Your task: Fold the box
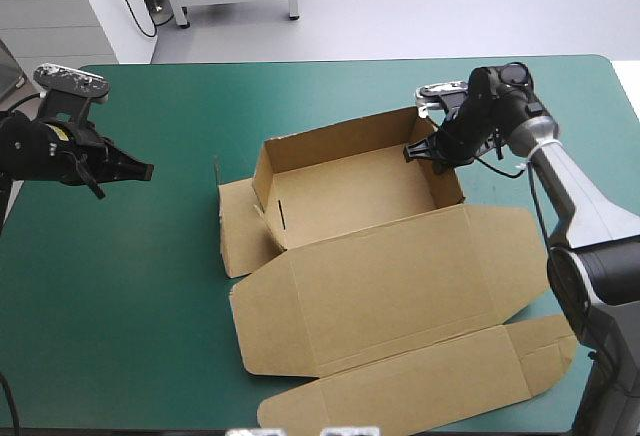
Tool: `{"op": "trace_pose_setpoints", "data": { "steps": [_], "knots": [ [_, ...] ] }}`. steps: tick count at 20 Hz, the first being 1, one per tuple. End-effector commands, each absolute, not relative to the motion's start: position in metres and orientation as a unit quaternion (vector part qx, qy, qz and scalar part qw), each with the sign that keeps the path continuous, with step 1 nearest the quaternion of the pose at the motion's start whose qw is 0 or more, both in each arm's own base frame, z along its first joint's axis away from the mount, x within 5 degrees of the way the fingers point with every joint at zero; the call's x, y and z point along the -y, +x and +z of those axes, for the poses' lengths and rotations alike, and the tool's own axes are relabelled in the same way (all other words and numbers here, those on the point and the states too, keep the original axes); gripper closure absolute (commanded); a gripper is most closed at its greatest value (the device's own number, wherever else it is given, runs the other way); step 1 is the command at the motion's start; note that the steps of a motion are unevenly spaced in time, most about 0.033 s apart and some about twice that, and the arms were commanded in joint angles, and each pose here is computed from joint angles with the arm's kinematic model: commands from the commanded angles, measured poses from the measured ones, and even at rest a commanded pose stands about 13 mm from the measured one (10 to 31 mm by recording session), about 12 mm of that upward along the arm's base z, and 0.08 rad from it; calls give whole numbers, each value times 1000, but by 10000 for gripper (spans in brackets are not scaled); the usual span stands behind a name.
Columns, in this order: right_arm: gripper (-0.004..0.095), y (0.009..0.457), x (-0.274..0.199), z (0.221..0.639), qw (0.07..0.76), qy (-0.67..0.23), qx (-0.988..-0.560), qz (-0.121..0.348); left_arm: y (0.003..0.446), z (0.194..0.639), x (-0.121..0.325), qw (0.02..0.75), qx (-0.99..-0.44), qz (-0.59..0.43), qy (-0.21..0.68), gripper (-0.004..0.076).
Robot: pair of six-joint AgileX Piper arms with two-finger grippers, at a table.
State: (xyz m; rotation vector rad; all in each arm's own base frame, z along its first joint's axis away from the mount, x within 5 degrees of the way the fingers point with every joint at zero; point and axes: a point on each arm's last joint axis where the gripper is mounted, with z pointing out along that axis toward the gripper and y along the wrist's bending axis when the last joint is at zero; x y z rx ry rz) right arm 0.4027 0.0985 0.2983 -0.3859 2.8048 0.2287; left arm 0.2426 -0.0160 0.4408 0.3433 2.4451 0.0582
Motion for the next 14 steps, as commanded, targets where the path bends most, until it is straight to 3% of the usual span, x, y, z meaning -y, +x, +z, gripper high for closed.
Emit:
{"op": "trace_pose_setpoints", "data": {
  "steps": [1, 5, 9, 14],
  "knots": [
    [927, 381, -82, 359, 225, -148, -958, 104, 232, 454, 16, 353, -927, 24, 127, 717],
    [928, 355, -46, 404, 284, -142, -942, 110, 233, 449, 6, 339, -929, 80, 124, 717],
    [928, 314, -16, 457, 373, -134, -906, 149, 246, 410, 7, 324, -934, 79, 126, 717],
    [929, 296, -13, 473, 399, -139, -896, 139, 264, 364, 16, 378, -923, 12, 69, 716]
  ]
}}
